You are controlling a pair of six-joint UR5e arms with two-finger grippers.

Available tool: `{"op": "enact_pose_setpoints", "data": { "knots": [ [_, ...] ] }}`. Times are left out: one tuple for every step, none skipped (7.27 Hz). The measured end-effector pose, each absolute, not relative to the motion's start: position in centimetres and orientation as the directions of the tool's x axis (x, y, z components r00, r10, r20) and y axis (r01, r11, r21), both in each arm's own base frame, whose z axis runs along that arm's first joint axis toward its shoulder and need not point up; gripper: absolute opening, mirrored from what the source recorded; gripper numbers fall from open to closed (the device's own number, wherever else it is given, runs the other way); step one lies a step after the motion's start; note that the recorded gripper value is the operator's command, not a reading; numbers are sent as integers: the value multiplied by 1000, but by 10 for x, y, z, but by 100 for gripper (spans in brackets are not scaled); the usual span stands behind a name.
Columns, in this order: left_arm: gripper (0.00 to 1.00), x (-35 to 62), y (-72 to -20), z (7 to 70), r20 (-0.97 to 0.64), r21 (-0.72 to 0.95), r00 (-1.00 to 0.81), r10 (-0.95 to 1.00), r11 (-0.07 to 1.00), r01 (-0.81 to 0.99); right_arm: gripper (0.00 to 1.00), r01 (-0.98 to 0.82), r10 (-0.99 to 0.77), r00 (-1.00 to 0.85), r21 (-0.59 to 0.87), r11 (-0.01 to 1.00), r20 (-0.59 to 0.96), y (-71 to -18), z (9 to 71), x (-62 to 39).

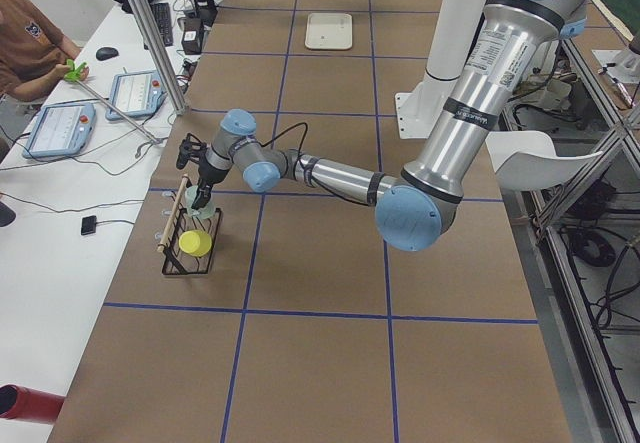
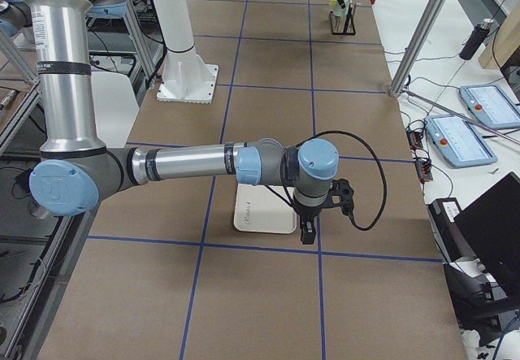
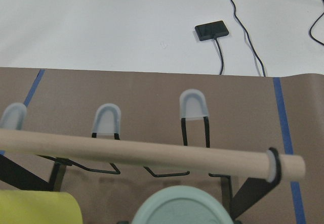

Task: Left arm grabs green cup and hands to right arm on tray

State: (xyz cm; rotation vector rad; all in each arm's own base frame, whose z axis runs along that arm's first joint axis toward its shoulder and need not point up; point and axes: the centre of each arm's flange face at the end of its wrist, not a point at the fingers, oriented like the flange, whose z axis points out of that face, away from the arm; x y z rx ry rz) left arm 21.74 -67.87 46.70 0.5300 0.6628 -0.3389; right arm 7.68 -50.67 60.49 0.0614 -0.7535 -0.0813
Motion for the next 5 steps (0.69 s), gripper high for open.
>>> {"op": "enact_pose_setpoints", "data": {
  "knots": [
    [9, 209, -680, 460, -670, 350, 731, -128, 814, 463, 100, 52, -96, 727, 85, 995, 680, -507, 605, 77],
    [9, 199, -679, 449, -692, 342, 713, -117, 816, 466, 100, 52, -100, 727, 90, 995, 680, -507, 603, 77],
    [9, 188, -676, 435, -715, 333, 692, -104, 819, 467, 100, 52, -105, 726, 97, 994, 679, -507, 600, 77],
    [9, 177, -671, 421, -731, 326, 676, -95, 821, 468, 100, 55, -114, 728, 108, 993, 676, -509, 595, 76],
    [9, 169, -666, 403, -737, 320, 669, -96, 823, 470, 100, 61, -127, 729, 121, 991, 672, -511, 589, 73]
  ]
}}
